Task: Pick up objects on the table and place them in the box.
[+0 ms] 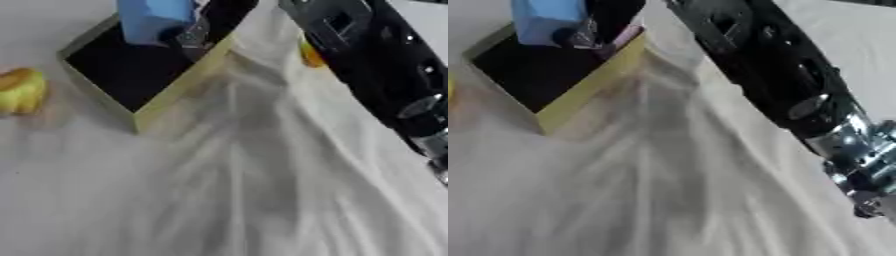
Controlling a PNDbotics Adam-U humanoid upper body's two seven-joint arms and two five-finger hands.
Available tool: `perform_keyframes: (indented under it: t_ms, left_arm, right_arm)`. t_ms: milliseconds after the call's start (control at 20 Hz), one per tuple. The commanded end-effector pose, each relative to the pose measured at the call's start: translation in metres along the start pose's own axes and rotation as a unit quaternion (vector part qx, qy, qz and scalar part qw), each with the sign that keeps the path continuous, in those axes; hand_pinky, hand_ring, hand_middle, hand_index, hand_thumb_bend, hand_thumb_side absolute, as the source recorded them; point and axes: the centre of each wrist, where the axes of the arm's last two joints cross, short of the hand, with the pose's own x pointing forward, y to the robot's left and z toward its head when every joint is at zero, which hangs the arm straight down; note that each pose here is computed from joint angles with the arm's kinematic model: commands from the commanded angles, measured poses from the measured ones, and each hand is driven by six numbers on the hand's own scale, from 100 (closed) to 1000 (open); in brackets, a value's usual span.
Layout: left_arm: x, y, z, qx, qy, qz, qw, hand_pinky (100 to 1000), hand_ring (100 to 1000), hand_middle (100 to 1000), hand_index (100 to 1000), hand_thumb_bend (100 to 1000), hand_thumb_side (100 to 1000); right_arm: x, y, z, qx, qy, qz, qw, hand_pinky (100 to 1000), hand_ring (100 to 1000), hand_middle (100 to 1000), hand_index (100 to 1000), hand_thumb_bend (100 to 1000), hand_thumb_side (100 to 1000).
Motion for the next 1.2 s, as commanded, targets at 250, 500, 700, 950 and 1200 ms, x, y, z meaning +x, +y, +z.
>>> perform_keyframes:
  t_ms: [250, 500, 700, 950, 1200]
  left_arm:
    - [0.007, -0.004, -0.008, -0.009, -0.024, 0.009, 1.000, 652, 673, 651, 790, 100, 619]
    - [0.007, -0.005, -0.009, -0.010, -0.024, 0.011, 1.000, 652, 674, 653, 790, 100, 624]
    - [0.006, -0.006, -0.008, -0.012, -0.021, 0.013, 1.000, 652, 674, 653, 790, 100, 627]
    - [0.006, -0.007, -0.007, -0.017, -0.017, 0.015, 1.000, 652, 675, 655, 790, 100, 631]
    - [0.006, -0.008, -0.007, -0.020, -0.015, 0.018, 1.000, 653, 676, 656, 791, 100, 629]
  right_arm:
    - [-0.011, 0.011, -0.019, -0.004, -0.001, 0.054, 0.999, 861, 809, 650, 744, 111, 221]
    - [-0.021, 0.027, -0.023, 0.012, 0.001, 0.098, 0.995, 884, 877, 758, 878, 223, 373]
    - [-0.025, 0.028, -0.023, 0.010, 0.010, 0.119, 0.993, 931, 922, 814, 938, 264, 438]
    - [-0.025, 0.024, -0.022, 0.004, 0.007, 0.123, 0.992, 947, 929, 825, 949, 256, 449]
    - [-0.023, 0.022, -0.022, 0.013, 0.004, 0.124, 0.992, 960, 939, 847, 972, 502, 169]
